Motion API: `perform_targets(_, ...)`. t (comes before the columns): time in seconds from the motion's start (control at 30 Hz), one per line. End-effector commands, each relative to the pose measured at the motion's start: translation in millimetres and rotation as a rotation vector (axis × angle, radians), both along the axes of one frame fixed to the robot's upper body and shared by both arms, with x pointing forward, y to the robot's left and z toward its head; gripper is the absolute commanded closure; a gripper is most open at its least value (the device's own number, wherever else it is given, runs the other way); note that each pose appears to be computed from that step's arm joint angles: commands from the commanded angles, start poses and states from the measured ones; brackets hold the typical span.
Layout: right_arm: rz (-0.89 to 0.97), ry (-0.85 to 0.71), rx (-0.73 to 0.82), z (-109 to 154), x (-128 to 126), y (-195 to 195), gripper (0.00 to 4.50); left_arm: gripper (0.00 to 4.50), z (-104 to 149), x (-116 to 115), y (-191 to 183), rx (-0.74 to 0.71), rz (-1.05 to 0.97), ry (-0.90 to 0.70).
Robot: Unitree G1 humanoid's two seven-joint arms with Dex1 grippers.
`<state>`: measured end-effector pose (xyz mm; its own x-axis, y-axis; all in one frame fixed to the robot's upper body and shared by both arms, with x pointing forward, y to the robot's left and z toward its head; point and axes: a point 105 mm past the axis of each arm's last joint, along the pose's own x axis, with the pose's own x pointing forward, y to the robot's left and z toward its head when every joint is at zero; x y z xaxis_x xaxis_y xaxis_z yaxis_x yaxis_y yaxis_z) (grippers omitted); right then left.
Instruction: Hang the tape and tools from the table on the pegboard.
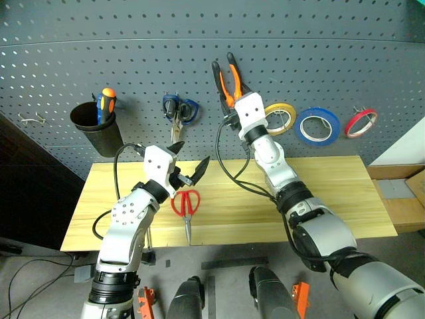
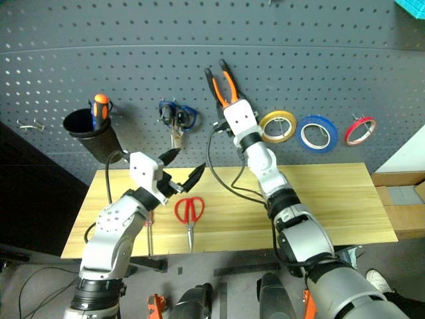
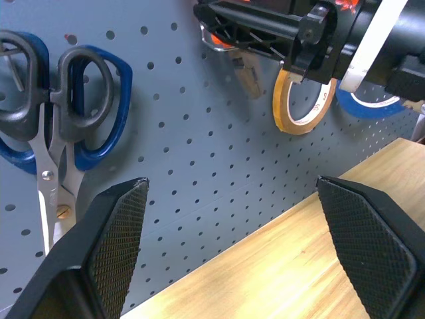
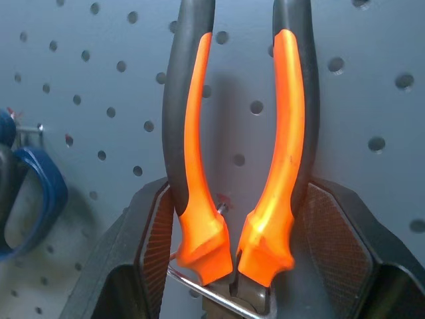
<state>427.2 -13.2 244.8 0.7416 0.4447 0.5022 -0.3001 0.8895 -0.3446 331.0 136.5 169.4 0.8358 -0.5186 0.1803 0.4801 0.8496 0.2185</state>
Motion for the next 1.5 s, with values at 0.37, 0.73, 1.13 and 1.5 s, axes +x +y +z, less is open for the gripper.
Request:
perform_targets(0.37, 0.138, 0.221, -0.091, -33, -26, -5, 0.0, 0.1, -13, -1, 4, -0.042, 0.074, 0.07)
perform_targets(0.73, 0.609, 0.654, -0.369, -94, -133, -12, 0.0, 0.1, -129, -32, 22, -0.092, 0.395, 0.663)
perform_targets(1.13, 0.634, 0.749, -0.433, -105, -154, -20, 0.0, 0.1, -169, -25, 14, -0.1, 0.55, 0.896)
perform_targets(1.5, 0.637, 0.765, -0.436, -104, -159, -24, 0.0, 0.1, -190, -23, 21, -0.088, 0.606, 1.011)
